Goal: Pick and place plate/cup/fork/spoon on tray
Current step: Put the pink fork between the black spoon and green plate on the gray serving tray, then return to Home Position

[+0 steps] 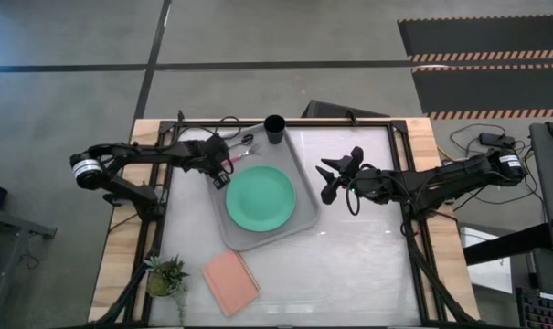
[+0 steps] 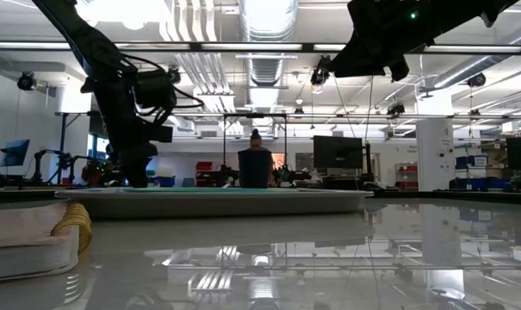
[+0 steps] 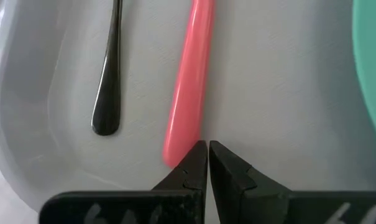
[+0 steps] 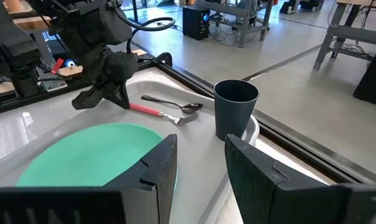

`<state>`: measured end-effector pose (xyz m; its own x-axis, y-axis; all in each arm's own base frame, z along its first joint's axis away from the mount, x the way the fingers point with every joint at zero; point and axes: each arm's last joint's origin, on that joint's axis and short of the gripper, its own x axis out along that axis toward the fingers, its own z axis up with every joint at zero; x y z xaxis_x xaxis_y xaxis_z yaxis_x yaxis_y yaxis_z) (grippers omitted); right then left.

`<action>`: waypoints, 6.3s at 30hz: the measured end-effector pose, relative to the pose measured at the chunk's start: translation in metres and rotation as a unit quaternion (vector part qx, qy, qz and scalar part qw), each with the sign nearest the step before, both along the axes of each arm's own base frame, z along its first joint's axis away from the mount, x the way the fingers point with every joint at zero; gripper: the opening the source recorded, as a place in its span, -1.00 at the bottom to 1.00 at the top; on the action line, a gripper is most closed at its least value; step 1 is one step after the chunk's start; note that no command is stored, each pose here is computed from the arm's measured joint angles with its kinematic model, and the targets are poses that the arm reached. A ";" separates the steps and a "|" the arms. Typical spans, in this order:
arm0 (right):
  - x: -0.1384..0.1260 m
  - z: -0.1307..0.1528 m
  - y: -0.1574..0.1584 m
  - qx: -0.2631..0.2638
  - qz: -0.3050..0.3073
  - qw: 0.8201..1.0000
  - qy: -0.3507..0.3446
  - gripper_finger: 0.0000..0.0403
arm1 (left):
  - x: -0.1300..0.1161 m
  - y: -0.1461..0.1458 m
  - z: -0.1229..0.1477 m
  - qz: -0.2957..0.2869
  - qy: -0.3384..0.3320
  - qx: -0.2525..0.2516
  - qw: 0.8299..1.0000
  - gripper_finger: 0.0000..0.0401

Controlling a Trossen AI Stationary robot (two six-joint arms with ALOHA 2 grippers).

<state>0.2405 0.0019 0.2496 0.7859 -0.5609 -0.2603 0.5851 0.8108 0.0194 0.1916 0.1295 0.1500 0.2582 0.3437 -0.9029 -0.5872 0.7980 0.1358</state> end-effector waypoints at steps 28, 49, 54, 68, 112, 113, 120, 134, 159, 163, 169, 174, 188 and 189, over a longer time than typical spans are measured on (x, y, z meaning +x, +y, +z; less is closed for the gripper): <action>-0.026 -0.012 0.005 -0.083 0.144 0.984 0.060 -0.39 | -0.006 -0.090 0.104 -0.170 -0.297 0.083 0.936 -1.00; -0.112 -0.047 0.000 -0.118 0.190 0.974 -0.045 -0.47 | -0.063 -0.122 0.083 -0.332 -0.470 0.103 0.811 -1.00; -0.127 -0.047 -0.001 -0.134 0.196 0.967 -0.089 -0.60 | -0.080 -0.123 0.069 -0.330 -0.498 0.117 0.793 -1.00; -0.141 -0.060 -0.002 -0.167 0.196 0.959 -0.116 -0.85 | -0.097 -0.125 0.024 -0.327 -0.532 0.131 0.770 -1.00; -0.144 -0.077 -0.005 -0.180 0.159 0.968 -0.068 -0.96 | -0.085 -0.123 0.006 -0.326 -0.481 0.108 0.806 -1.00; -0.144 -0.077 -0.005 -0.176 0.158 0.969 -0.070 -0.96 | -0.085 -0.123 0.006 -0.326 -0.480 0.108 0.807 -1.00; -0.146 -0.076 -0.005 -0.146 0.149 0.972 -0.105 -0.96 | -0.084 -0.123 0.005 -0.327 -0.477 0.106 0.809 -1.00; -0.144 -0.080 -0.004 -0.245 0.275 0.928 -0.065 -0.96 | -0.084 -0.123 0.005 -0.327 -0.476 0.106 0.809 -1.00; -0.142 -0.081 -0.004 -0.178 0.272 0.942 -0.083 -0.96 | -0.084 -0.123 0.005 -0.327 -0.476 0.106 0.809 -1.00; -0.142 -0.081 -0.004 -0.178 0.272 0.942 -0.083 -0.96 | -0.084 -0.123 0.005 -0.327 -0.476 0.106 0.809 -1.00; -0.142 -0.081 -0.004 -0.178 0.272 0.942 -0.084 -0.96 | -0.084 -0.123 0.005 -0.327 -0.476 0.106 0.809 -1.00; -0.142 -0.081 -0.004 -0.178 0.272 0.942 -0.084 -0.96 | -0.084 -0.123 0.005 -0.327 -0.476 0.106 0.809 -1.00; -0.142 -0.081 -0.004 -0.178 0.271 0.942 -0.084 -0.96 | -0.084 -0.123 0.005 -0.327 -0.476 0.106 0.809 -1.00; -0.142 -0.081 -0.004 -0.178 0.272 0.942 -0.084 -0.96 | -0.084 -0.123 0.005 -0.327 -0.476 0.106 0.809 -1.00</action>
